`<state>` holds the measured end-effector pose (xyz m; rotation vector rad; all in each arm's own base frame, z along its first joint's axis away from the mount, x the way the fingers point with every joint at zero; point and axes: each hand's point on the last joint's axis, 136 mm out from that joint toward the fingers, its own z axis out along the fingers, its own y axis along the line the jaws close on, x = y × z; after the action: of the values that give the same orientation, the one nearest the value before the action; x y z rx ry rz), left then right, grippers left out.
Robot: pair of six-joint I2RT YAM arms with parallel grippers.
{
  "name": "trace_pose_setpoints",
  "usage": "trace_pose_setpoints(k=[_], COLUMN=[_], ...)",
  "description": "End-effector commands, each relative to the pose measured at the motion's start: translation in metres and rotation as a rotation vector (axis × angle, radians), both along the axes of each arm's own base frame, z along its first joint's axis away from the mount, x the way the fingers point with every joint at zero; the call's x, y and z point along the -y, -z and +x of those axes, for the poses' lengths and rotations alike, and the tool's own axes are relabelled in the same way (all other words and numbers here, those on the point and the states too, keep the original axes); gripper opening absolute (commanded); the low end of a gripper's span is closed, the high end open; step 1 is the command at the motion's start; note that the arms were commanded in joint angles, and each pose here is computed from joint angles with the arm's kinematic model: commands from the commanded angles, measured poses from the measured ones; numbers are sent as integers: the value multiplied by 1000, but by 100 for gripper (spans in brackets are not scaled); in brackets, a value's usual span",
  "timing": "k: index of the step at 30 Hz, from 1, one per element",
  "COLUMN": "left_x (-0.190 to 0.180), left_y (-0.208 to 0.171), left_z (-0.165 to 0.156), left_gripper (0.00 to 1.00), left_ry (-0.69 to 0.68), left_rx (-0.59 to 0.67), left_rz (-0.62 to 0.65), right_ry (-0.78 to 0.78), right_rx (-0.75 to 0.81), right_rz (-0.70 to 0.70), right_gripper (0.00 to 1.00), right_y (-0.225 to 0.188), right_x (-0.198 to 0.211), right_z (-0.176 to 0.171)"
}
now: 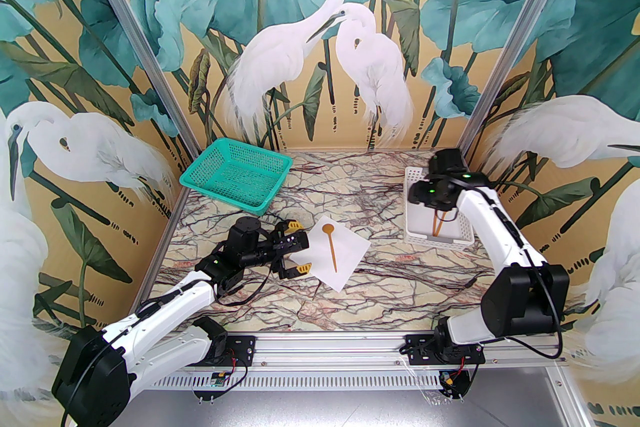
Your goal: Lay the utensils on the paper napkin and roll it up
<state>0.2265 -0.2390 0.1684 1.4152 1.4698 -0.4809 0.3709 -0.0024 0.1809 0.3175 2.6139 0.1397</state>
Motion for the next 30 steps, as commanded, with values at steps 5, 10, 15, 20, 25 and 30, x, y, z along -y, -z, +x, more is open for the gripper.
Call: trace_pose_setpoints(k=[5, 10, 15, 20, 25, 30], left_x=[2, 2, 3, 3, 3, 3], left_y=[11, 11, 11, 13, 14, 14], left_z=[-8, -9, -9, -9, -10, -9], left_gripper=[99, 100, 99, 99, 99, 99], left_ry=[35, 36, 38, 39, 39, 38], left_rx=[-27, -30, -30, -28, -27, -26], left_rz=[15, 16, 18, 24, 26, 27], right_ry=[72, 107, 109, 109, 112, 107], right_rx=[-55, -112, -181, -225, -279, -307], right_rz=[-1, 6, 4, 8, -3, -5], right_gripper=[61, 58, 53, 46, 43, 42], right_y=[26, 53, 82, 102, 119, 131], right_x=[46, 67, 74, 76, 81, 83], right_z=[8, 18, 29, 39, 44, 47])
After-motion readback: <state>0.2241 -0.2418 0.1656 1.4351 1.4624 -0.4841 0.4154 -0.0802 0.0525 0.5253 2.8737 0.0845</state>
